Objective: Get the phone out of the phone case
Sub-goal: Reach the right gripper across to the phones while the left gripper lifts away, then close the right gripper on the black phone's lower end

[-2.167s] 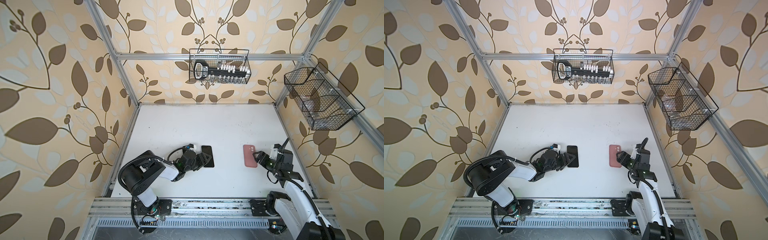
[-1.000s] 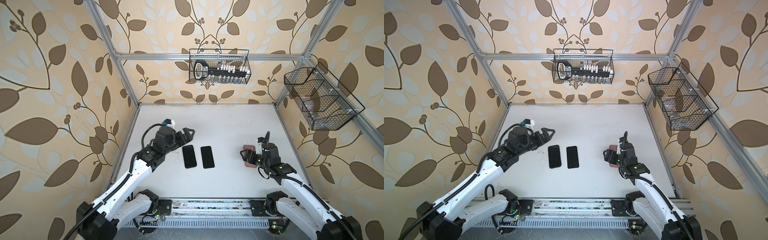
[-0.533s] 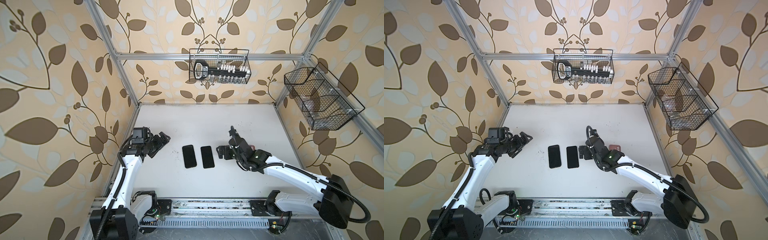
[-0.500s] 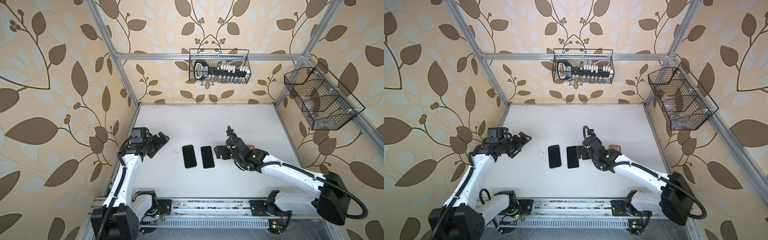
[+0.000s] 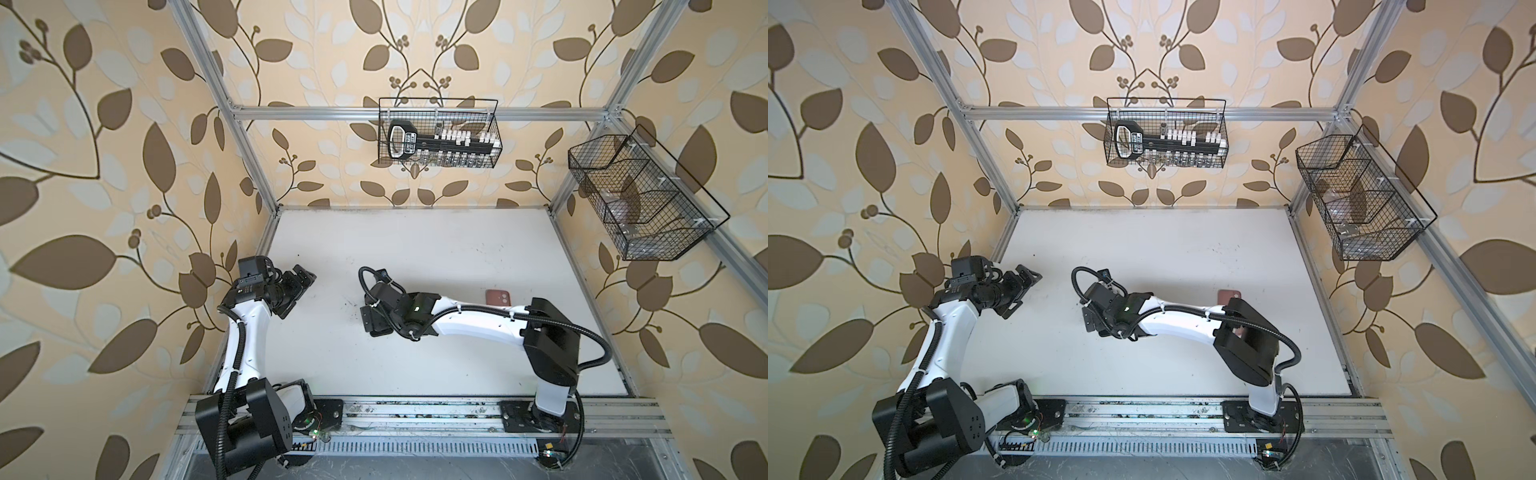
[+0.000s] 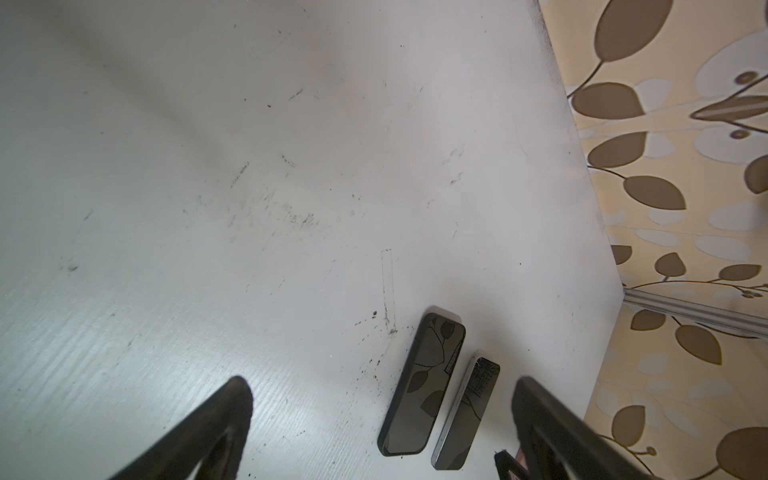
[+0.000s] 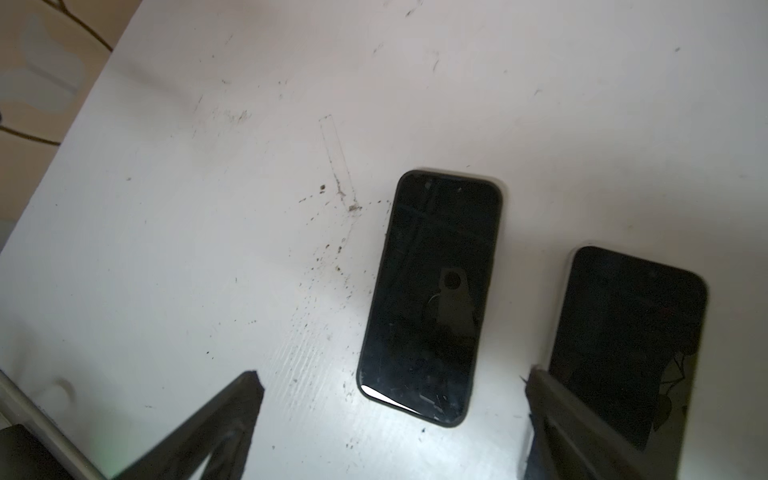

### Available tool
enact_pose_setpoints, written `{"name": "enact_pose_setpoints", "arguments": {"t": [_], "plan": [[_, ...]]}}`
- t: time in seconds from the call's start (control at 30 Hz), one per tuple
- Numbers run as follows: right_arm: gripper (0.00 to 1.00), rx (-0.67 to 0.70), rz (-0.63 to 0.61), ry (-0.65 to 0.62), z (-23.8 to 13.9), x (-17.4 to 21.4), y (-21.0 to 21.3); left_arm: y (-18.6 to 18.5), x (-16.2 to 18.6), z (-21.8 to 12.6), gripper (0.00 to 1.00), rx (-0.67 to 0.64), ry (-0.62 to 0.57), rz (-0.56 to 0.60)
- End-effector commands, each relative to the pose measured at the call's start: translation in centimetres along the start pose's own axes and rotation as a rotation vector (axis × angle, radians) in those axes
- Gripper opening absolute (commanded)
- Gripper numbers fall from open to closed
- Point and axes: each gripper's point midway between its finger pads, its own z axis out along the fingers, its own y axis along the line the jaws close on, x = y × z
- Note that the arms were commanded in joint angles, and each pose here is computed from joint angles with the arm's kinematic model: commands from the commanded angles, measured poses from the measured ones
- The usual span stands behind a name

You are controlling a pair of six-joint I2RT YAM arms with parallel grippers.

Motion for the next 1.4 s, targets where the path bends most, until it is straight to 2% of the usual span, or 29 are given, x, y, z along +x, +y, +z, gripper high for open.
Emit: {"name": "enact_pose_setpoints", "arguments": {"t": [0.0, 0.27, 0.83, 1.1, 1.37], "plan": [[1.0, 0.037, 0.038, 0.058, 1.3, 1.1, -0.1, -0.7, -1.2, -1.7, 0.99, -0.003, -0.069, 0.053], [1.0, 0.083, 0.052, 0.128, 3.7, 2.1, -0.8, -0.5, -1.2, -1.8, 0.99, -0.003, -0.075, 0.041], [0.99, 0.136, 0.015, 0.172, 6.3, 3.5, -2.3, -0.3, -1.3, -1.8, 0.99, -0.001, -0.077, 0.028], [0.93, 0.157, -0.006, 0.185, 7.1, 3.8, -2.3, -0.4, -1.3, -1.8, 0.99, 0.006, -0.076, 0.028], [0.92, 0.188, -0.023, 0.198, 7.8, 4.4, -2.4, -0.6, -1.2, -1.7, 0.99, 0.022, -0.067, 0.023]]}}
